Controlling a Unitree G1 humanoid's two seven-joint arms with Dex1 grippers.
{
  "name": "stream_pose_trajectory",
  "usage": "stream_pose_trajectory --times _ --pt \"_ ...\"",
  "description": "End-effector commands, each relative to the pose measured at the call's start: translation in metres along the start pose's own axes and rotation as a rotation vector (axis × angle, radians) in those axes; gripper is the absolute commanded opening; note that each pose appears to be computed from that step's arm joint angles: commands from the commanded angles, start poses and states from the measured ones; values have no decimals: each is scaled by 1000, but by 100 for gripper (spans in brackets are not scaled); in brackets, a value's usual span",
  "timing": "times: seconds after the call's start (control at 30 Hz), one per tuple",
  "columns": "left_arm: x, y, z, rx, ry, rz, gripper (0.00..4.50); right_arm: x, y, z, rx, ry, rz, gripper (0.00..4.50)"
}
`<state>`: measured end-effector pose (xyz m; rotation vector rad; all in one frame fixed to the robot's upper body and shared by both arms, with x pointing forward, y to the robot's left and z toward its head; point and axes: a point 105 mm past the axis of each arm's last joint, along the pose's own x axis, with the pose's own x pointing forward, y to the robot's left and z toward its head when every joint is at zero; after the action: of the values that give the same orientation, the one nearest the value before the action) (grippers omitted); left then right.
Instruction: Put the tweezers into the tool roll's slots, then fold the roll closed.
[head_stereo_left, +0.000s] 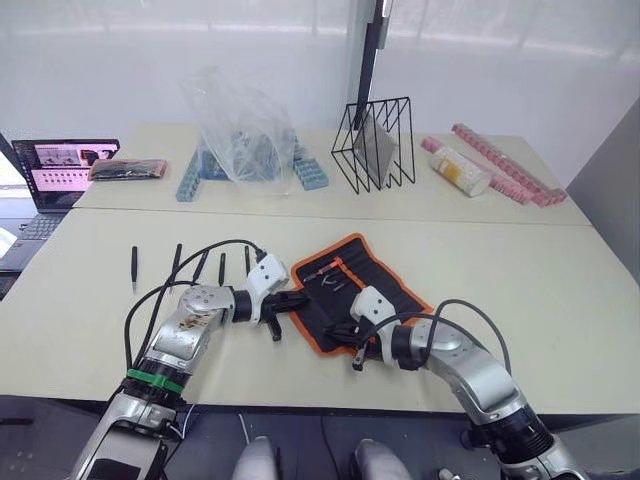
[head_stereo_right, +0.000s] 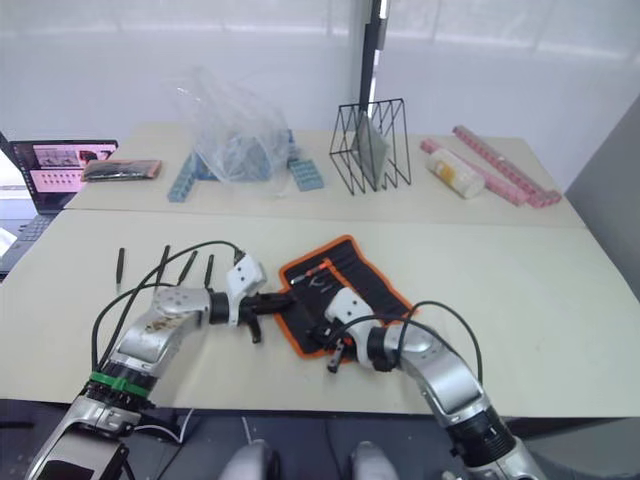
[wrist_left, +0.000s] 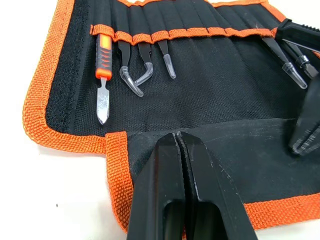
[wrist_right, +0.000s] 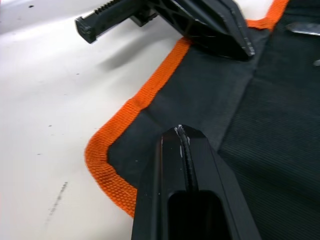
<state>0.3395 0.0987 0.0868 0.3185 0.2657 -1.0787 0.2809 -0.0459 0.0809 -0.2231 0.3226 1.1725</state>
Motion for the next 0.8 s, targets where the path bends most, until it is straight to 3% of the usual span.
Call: stream_pose_trajectory --times 0.03,0.3,0.5,0.8 --pt "6 -9 -36 -46 114 -8 4 0 -2 31 2 -102 37 0" --pt "2 -12 -38 -40 109 -18 4 13 -34 39 -4 -105 -51 0" --pt "3 -14 -35 -48 88 -6 4 29 -39 0 -22 35 -41 0" --pt "-5 -18 -41 -52 100 3 4 3 -12 -29 24 90 66 0"
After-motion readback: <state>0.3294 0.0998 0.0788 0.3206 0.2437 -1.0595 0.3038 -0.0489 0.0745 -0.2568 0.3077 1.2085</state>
